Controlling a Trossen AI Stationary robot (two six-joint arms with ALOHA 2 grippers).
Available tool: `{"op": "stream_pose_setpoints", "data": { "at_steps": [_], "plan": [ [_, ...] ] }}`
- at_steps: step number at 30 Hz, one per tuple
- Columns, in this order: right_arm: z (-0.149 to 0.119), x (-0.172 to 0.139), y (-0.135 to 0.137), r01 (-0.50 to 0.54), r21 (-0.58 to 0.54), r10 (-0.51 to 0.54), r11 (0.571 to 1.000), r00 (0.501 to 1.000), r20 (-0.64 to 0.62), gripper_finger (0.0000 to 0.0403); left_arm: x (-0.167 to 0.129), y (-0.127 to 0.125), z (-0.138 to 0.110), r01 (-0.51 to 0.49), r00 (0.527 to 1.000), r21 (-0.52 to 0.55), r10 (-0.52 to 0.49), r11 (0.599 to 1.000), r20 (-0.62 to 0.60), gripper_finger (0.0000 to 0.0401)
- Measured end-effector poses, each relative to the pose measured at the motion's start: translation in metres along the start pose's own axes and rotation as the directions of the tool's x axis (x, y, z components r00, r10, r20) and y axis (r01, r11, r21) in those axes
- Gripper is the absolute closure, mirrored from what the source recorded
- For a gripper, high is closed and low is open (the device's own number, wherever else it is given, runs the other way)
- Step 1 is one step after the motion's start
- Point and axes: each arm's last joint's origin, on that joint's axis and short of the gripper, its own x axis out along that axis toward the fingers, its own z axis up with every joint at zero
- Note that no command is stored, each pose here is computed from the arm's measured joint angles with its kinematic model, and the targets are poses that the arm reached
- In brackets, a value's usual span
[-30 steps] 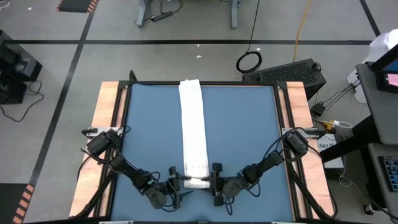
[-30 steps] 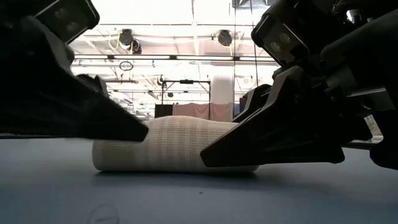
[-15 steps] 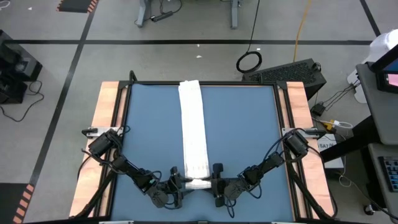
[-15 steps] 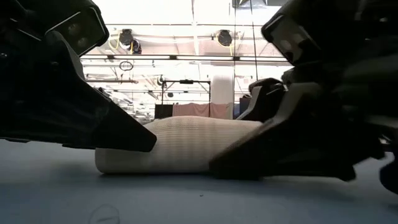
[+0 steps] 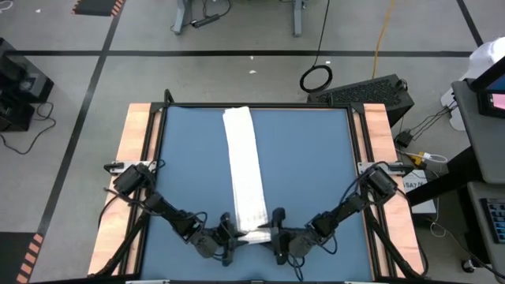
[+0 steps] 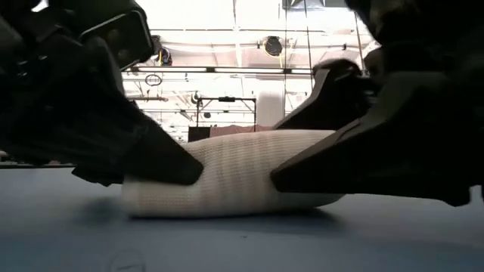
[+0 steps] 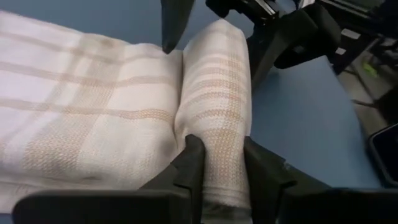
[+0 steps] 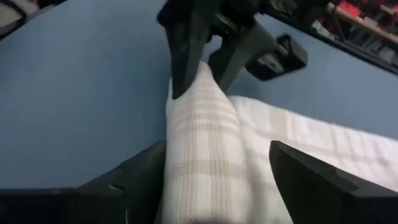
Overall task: Roll towel into tight, uniform cylinder
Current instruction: Roll the white towel
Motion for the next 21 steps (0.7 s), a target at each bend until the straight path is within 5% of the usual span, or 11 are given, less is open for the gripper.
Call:
{"op": "stream_pose_setpoints", "data": {
  "at_steps": [9, 21],
  "plan": [
    [0.006, -0.008, 0.011, -0.093, -0.009, 0.094, 0.996, 0.994, 0.057, 0.0133, 0.006, 0.007, 0.005, 0.046, 0.996, -0.117, -0.055, 0.992, -0.07, 0.0314],
    [-0.002, -0.002, 0.018, -0.081, 0.066, 0.074, 0.995, 0.992, 0.104, 0.0133, 0.007, 0.01, 0.007, 0.047, 0.994, -0.148, -0.06, 0.988, -0.087, 0.0315]
  ]
}}
